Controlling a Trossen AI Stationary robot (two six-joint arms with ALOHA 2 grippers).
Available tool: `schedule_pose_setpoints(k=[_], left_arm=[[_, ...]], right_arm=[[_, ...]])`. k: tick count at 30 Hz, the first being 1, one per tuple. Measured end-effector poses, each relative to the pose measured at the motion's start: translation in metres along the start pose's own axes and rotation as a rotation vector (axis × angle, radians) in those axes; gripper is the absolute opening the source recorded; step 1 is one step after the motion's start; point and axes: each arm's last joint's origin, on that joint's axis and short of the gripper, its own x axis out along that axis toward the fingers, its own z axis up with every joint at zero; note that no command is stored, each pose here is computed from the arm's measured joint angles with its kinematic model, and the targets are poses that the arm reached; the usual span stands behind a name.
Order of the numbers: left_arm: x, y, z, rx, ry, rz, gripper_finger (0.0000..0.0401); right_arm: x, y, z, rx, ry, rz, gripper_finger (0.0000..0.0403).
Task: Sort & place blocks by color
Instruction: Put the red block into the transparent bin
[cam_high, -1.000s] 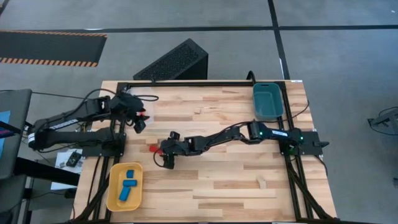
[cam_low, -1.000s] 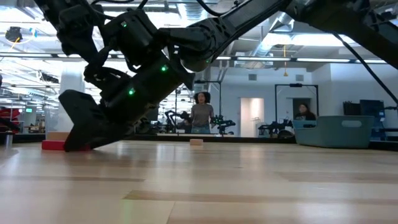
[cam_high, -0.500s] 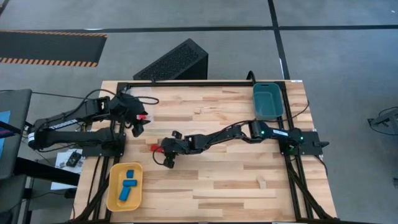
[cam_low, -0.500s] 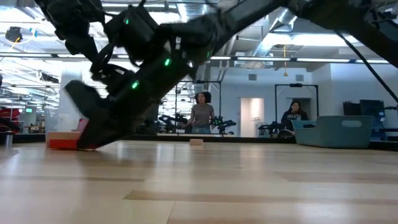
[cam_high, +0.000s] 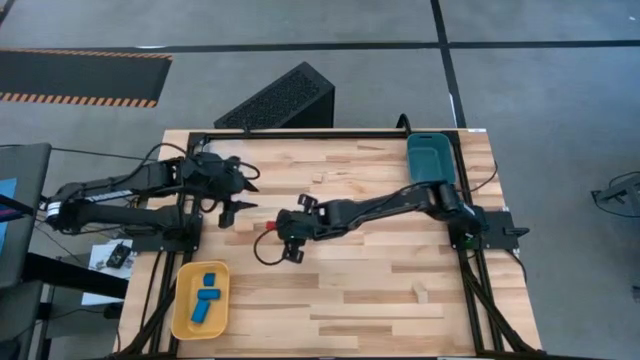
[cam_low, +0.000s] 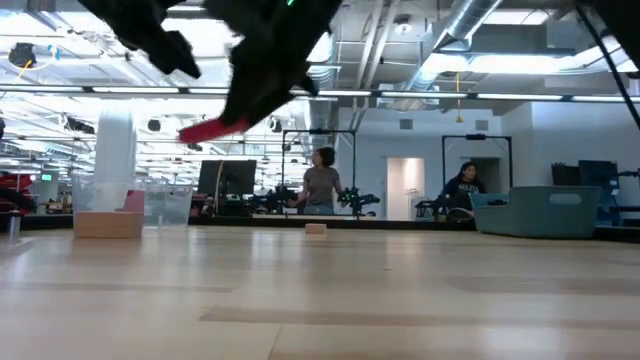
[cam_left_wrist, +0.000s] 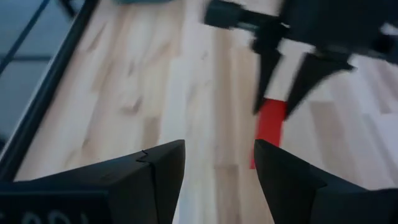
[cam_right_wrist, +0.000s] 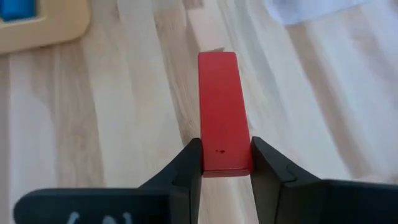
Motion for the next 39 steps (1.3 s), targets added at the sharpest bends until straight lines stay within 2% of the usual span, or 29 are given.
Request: schedule_pose_setpoints(k=[9, 13, 18, 22, 28, 39], left_arm=[[0.031, -0.012, 0.017, 0.194, -0.053, -0.111, 0.0179], [0.047, -0.021, 0.027, 0.234, -0.115, -0.140, 0.0179], [0.063, -0.031, 0.037, 0.278, -0.174, -0.164, 0.0179], [0.076, -0.035, 0.041, 0.285, -0.202, -0.166, 0.0179], [0.090, -0.036, 0.038, 0.247, -0.142, -0.138, 0.0179], [0.092, -0.036, 0.040, 0.190, -0.157, -0.139, 0.0176]], right_arm=[[-0.068, 0.001, 0.009, -0.023, -0.030, -0.011, 0.0109], [-0.082, -0.002, 0.005, -0.033, -0.015, -0.089, 0.0111], [-0.089, -0.004, 0.005, 0.007, -0.012, -0.107, 0.0111], [-0.090, 0.001, 0.002, 0.000, -0.008, -0.100, 0.0111], [-0.095, 0.010, -0.001, -0.004, -0.012, -0.085, 0.0112], [-0.101, 0.010, 0.001, 0.015, -0.034, -0.092, 0.0113]])
